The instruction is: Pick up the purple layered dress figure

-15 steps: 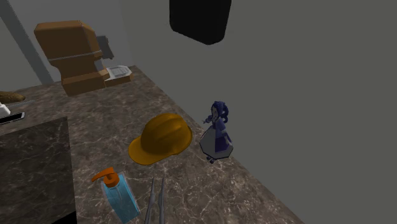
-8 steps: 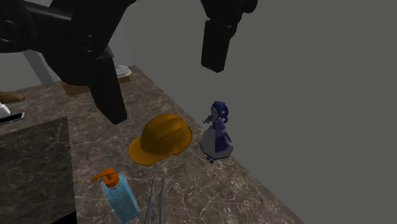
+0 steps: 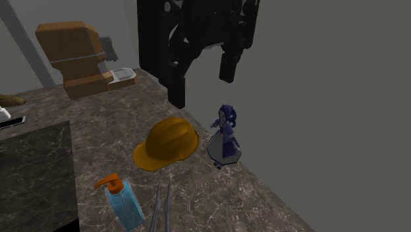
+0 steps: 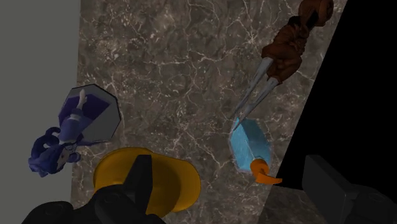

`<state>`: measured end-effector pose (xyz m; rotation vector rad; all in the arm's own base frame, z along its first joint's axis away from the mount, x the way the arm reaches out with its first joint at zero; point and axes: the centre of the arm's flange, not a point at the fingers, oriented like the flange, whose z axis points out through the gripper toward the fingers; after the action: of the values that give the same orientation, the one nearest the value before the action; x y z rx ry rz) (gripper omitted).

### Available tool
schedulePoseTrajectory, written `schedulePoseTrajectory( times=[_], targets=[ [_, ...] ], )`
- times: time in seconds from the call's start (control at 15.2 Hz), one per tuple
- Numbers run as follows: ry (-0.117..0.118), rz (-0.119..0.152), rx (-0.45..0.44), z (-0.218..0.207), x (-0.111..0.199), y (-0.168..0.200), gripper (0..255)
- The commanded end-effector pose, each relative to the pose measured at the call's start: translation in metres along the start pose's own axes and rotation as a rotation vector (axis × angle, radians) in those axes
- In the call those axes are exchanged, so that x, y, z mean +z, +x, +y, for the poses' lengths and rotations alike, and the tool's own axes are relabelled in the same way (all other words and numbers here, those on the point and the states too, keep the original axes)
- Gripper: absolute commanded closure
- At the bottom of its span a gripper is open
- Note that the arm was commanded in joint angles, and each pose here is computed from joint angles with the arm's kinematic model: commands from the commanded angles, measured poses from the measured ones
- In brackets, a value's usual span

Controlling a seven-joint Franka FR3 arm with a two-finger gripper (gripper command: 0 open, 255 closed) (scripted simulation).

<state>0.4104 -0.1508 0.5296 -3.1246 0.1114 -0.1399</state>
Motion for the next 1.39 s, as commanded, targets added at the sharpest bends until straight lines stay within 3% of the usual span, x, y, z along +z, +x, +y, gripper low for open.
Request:
schedulePoseTrajectory(
  times=[0.0,1.32],
  targets=[
    [0.001,-0.008,0.006,0.021,0.017,0.01,0],
    [0.024,-0.095,0.069,0.224,0.168,0.11,0]
  ],
)
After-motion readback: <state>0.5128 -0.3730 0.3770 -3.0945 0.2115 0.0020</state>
